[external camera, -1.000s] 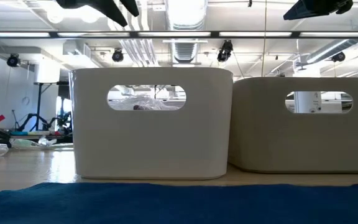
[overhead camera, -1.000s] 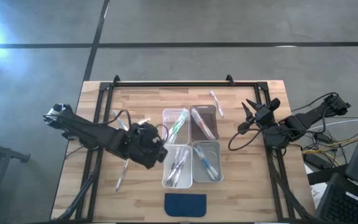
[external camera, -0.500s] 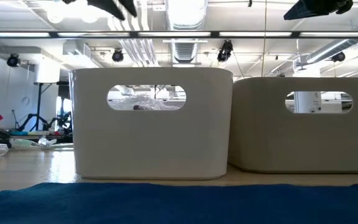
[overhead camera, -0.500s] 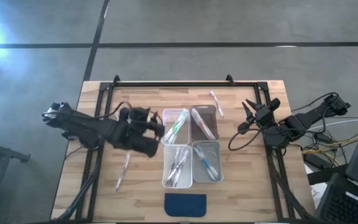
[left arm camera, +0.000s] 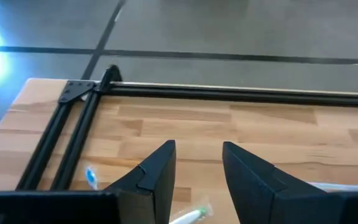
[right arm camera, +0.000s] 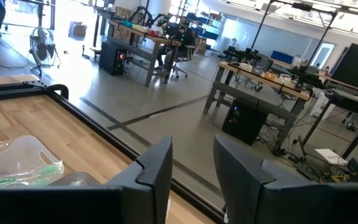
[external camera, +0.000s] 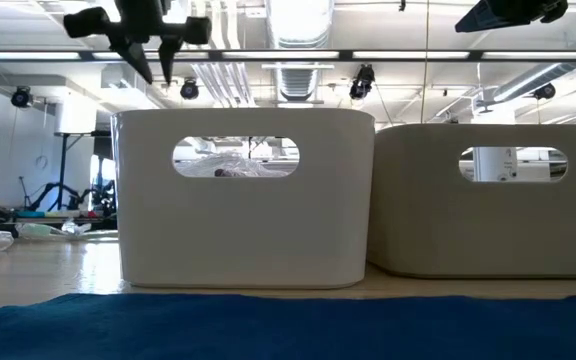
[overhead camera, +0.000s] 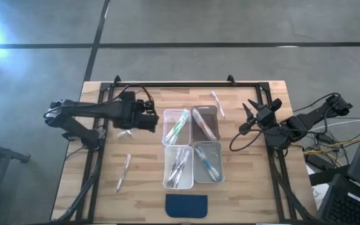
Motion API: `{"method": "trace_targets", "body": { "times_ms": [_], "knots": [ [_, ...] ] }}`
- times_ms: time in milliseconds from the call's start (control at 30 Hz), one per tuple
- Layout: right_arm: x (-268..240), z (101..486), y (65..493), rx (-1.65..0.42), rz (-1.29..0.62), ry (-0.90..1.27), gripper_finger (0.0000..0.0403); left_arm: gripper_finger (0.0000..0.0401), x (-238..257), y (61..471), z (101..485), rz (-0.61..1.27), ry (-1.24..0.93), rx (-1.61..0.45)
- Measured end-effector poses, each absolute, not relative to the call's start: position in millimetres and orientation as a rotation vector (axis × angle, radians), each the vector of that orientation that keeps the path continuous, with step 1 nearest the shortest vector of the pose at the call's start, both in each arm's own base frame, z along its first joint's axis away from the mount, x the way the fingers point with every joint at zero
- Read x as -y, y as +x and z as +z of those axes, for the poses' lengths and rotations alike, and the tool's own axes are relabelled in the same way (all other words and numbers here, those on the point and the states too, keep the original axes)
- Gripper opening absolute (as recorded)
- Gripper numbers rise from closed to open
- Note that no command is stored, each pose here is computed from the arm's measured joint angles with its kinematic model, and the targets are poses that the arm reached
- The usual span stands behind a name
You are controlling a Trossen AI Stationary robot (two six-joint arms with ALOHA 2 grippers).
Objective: Pick & Place Toothbrushes
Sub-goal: Put the blue toothbrush into the gray bin
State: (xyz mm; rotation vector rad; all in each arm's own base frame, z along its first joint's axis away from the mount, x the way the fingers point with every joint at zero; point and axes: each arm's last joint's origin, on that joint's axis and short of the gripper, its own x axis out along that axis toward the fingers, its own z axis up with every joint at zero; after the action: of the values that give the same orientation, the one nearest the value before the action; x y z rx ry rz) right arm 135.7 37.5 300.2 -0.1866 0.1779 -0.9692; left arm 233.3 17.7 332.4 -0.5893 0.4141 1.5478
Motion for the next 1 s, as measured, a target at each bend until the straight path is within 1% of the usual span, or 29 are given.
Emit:
{"method": "trace_targets", "body": {
  "times_ms": [200, 400, 567, 700, 767, 800, 900, 1000],
  "knots": [
    [-37.5, 300.0, 135.7, -0.171, -0.97, -0.174, 0.0135, 0.0136, -41.4, 227.3, 315.2, 1.673, -0.674, -0.501],
    [-37.5, 300.0, 135.7, -0.169, -0.971, -0.17, 0.015, 0.0135, -62.6, 215.4, 287.5, 1.817, -0.746, -0.603],
    [-37.5, 300.0, 135.7, -0.17, -0.971, -0.171, 0.016, 0.0135, -71.5, 201.7, 256.4, 1.895, -0.816, -0.792],
    [-37.4, 300.0, 135.7, -0.169, -0.971, -0.17, 0.0168, 0.0135, -76.1, 194.2, 229.4, 1.884, -0.883, -0.919],
    [-37.5, 300.0, 135.7, -0.169, -0.971, -0.17, 0.0171, 0.0135, -79.1, 193.2, 216.1, 1.82, -0.916, -0.987],
    [-37.4, 300.0, 135.7, -0.169, -0.971, -0.17, 0.0173, 0.0135, -81.7, 193.1, 211.0, 1.754, -0.913, -1.051],
    [-37.5, 300.0, 135.7, -0.169, -0.97, -0.17, 0.0177, 0.0135, -88.5, 191.6, 203.2, 1.399, -0.813, -1.37],
    [-37.3, 300.0, 135.7, -0.17, -0.972, -0.17, 0.0178, 0.0135, -91.1, 190.4, 201.0, 1.058, -0.593, -1.595]
  ]
}}
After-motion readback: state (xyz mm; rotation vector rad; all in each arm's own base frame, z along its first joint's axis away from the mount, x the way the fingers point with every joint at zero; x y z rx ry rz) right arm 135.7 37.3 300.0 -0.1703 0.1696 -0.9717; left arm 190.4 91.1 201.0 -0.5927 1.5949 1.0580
